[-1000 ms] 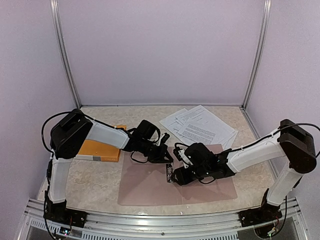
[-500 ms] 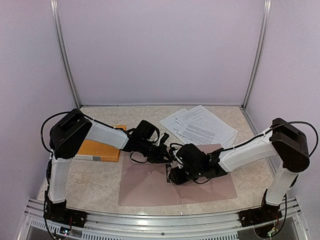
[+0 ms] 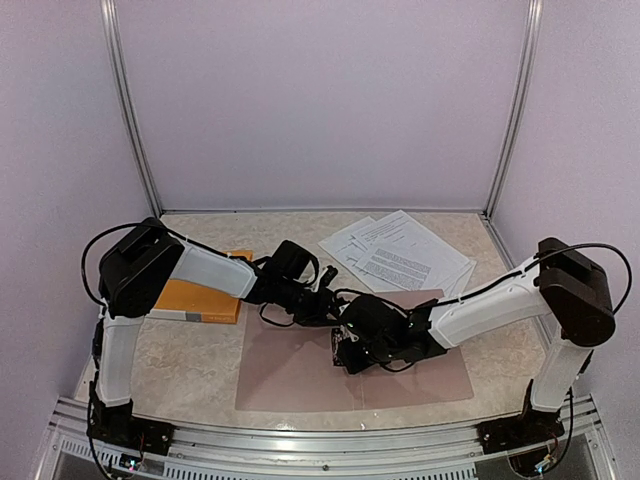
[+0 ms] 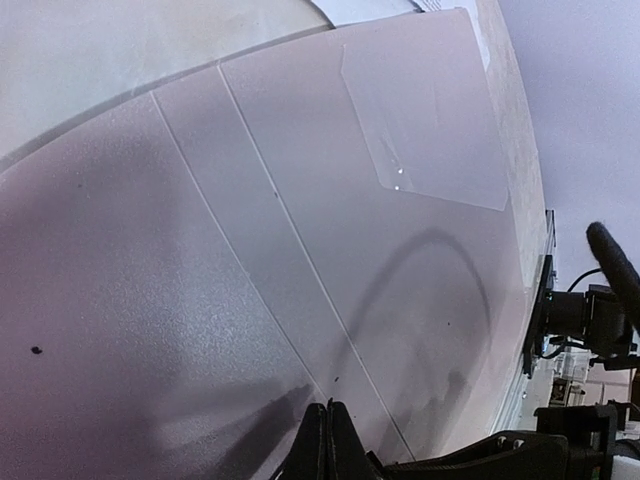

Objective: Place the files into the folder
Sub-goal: Open the spring clip on the folder.

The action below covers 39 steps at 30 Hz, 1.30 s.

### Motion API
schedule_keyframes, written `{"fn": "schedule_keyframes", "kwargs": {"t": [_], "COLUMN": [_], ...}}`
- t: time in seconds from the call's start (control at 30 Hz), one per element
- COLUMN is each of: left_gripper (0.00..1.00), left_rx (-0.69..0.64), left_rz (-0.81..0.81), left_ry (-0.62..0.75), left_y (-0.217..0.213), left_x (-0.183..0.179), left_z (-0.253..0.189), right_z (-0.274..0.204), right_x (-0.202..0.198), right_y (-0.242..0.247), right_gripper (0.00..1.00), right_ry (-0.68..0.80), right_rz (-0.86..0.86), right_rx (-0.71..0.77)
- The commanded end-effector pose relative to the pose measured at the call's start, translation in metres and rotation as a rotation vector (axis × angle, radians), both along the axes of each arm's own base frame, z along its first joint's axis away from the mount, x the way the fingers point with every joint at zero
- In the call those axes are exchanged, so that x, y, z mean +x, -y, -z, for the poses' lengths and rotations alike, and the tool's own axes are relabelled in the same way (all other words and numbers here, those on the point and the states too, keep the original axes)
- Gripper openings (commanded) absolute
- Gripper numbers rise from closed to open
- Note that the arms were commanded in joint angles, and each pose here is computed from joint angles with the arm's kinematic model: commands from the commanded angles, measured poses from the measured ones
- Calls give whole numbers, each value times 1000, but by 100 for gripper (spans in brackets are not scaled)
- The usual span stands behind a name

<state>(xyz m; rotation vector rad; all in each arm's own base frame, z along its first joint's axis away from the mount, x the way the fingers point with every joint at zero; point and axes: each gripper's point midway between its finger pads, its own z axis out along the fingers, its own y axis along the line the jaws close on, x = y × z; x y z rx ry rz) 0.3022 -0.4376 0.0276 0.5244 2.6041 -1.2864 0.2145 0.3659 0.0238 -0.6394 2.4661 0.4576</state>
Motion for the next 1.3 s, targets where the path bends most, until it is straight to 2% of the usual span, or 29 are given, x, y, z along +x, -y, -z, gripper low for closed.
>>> {"fn": "schedule_keyframes", "kwargs": {"t": [0.0, 0.43, 0.63, 1.13, 1.27], "left_gripper": [0, 0, 0, 0, 3], "left_rx": [10, 21, 3, -35, -37], "left_rz": [2, -8, 15, 83, 95], "left_ry": [19, 42, 41, 18, -6], "left_y": [-4, -6, -5, 8, 9], "left_x": [-2, 0, -5, -13, -14], "left_z": [-5, -11, -16, -15, -11], "right_z": [23, 31, 32, 31, 32], "right_x": [-12, -13, -10, -16, -16], "right_y": [19, 33, 46, 45, 45], "right_gripper": [29, 21, 15, 14, 15], "right_ry": [-40, -44, -20, -37, -35], "right_rz": [0, 13, -6, -19, -21], "right_rx": [-116, -192, -294, -247, -251]}}
